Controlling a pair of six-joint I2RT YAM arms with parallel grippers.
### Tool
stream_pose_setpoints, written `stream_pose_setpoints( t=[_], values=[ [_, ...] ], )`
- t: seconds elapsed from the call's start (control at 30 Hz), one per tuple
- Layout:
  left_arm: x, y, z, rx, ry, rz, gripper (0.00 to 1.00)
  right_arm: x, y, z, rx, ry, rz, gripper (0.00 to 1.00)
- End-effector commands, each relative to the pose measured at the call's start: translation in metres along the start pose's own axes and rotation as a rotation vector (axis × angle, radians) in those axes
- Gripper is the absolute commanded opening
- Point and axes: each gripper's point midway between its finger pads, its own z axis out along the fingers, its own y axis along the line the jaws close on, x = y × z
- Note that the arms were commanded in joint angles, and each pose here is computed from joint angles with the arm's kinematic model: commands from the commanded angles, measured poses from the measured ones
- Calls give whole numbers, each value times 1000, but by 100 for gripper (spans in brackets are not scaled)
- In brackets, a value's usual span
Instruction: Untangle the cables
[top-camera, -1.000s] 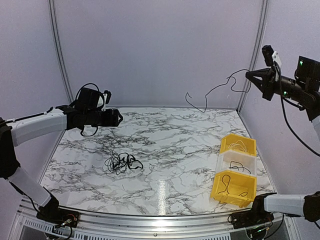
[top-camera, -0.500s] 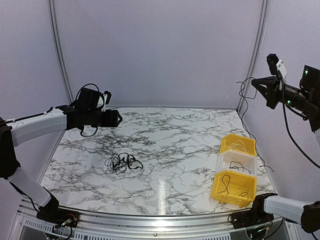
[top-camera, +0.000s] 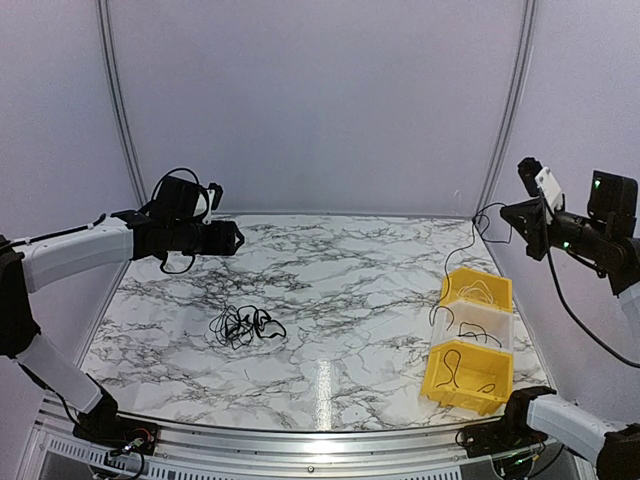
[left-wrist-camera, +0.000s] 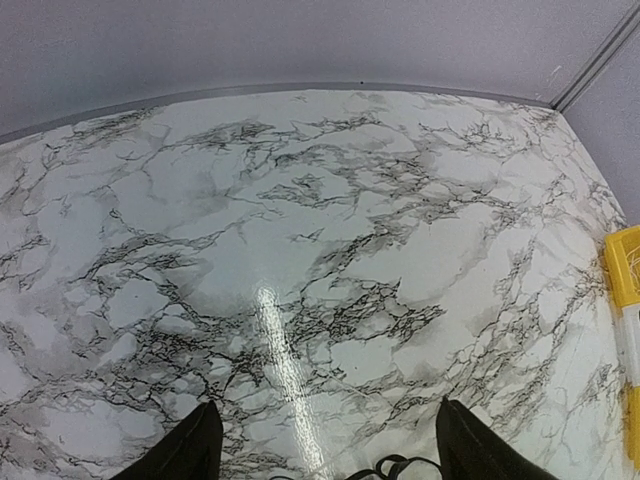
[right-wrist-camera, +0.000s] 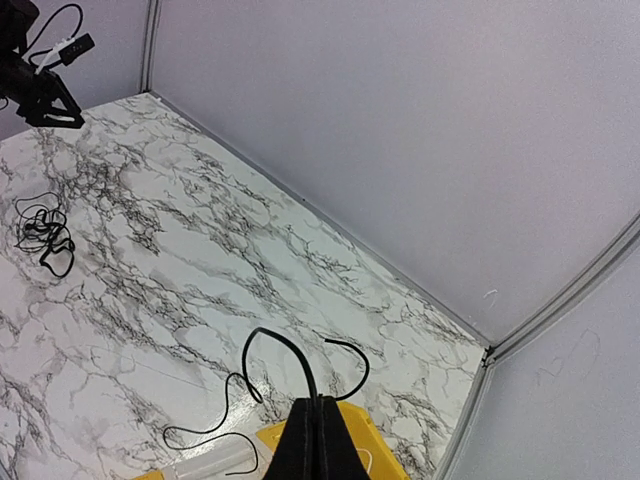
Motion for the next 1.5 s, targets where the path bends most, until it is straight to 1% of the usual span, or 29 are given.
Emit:
stream_pose_setpoints(
  t=[0.0,0.13,0.27,0.4,0.57,0.67,0.87,1.13,1.27,1.47],
  values=[
    [-5,-2,-10,11,-5,6,76,7,-3,-2,24,28,-14,0],
    [-5,-2,-11,10,-7,9,76,14,-1,-4,17,67,-24,0],
    [-5,-1,-11,8,-7,8,76,30,0,-9,30,146,-79,0],
    [-5,-1,-10,8,-7,8,76,59,0,-15,32,287,-203,0],
    [-4,-1,-9,10,-3,2,75,107,-1,-22,10,496,-367,0],
    [-4,-5,-9,30,1,0,75,133,7,-22,-56,579,-409,0],
    [-3,-7,-10,40,4,-4,75,174,51,-4,-329,605,-326,0],
    [0,-6,-6,41,18,-6,75,222,79,16,-498,666,-201,0],
    [1,-7,-5,42,21,-6,75,249,82,20,-499,730,-184,0],
    [4,-8,-1,50,34,-12,74,279,69,29,-408,811,-203,0]
  ],
)
